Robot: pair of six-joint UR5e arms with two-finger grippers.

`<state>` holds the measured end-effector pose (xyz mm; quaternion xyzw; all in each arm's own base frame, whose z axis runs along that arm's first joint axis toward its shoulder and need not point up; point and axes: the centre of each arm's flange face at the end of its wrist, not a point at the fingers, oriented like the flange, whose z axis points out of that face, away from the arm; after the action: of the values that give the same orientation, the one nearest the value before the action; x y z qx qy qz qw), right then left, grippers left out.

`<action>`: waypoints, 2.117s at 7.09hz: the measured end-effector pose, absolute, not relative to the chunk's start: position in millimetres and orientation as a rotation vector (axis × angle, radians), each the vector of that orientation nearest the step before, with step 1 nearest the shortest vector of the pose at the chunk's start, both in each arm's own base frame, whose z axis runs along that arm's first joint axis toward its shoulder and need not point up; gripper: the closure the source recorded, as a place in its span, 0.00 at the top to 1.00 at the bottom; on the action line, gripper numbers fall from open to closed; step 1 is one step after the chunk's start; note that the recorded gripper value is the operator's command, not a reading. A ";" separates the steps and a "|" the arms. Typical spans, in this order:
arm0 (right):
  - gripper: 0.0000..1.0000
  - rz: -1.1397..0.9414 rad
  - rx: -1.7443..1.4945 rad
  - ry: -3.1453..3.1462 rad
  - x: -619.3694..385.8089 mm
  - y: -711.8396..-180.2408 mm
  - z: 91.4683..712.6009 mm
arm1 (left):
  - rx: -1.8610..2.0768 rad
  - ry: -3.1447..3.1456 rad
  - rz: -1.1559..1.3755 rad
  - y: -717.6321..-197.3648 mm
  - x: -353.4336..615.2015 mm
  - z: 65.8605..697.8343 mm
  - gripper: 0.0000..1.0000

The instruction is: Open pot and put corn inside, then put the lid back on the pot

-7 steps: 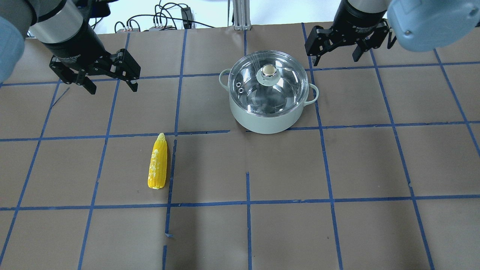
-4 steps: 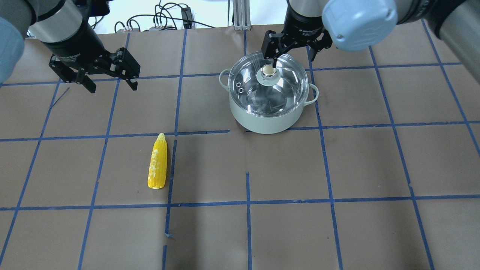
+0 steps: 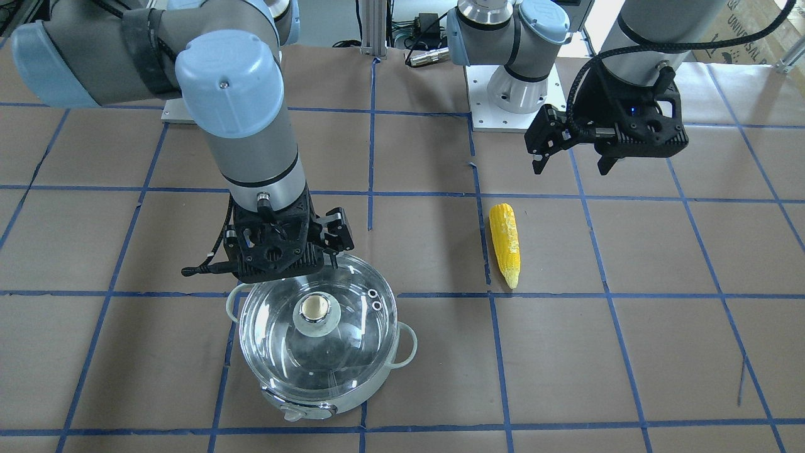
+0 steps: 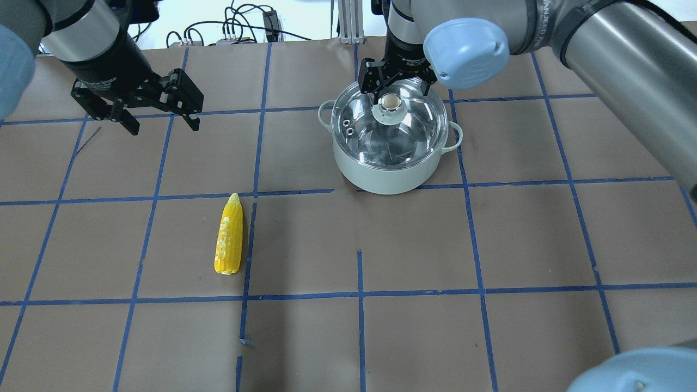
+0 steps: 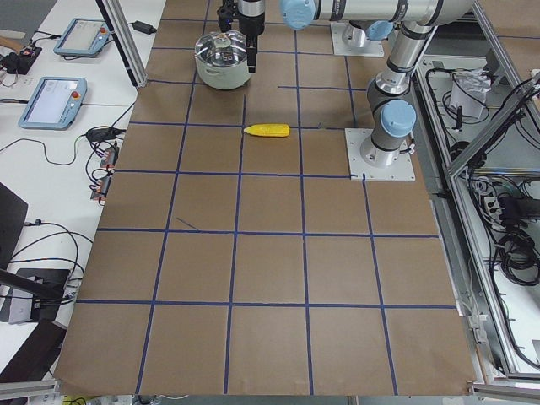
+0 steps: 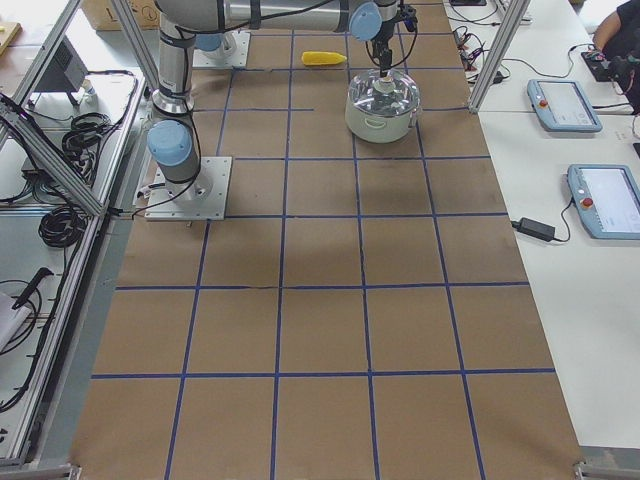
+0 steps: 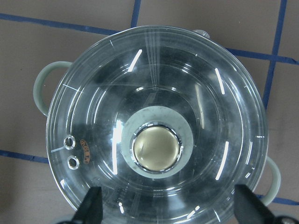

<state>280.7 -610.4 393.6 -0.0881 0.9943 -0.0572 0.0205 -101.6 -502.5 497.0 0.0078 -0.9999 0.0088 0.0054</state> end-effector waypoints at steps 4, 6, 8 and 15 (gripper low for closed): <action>0.98 -0.197 -0.271 3.080 285.6 -636.7 355.3 | 0.022 -3.131 0.028 -502.4 -101.4 497.0 1.00; 0.93 -0.186 -0.269 3.081 286.4 -641.1 348.2 | 0.021 -3.131 0.028 -502.4 -101.3 497.0 1.00; 0.67 -0.180 -0.269 3.083 286.6 -641.4 346.3 | 0.021 -3.131 0.029 -502.4 -100.7 497.3 1.00; 0.42 -0.158 -0.264 3.088 287.2 -637.7 348.0 | 0.022 -3.130 0.029 -503.1 -99.9 497.4 1.00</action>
<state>287.2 -637.7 348.0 -0.0851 0.9949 -0.0510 0.0189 -99.9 -503.1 497.4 0.0070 -0.9999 0.0093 0.0057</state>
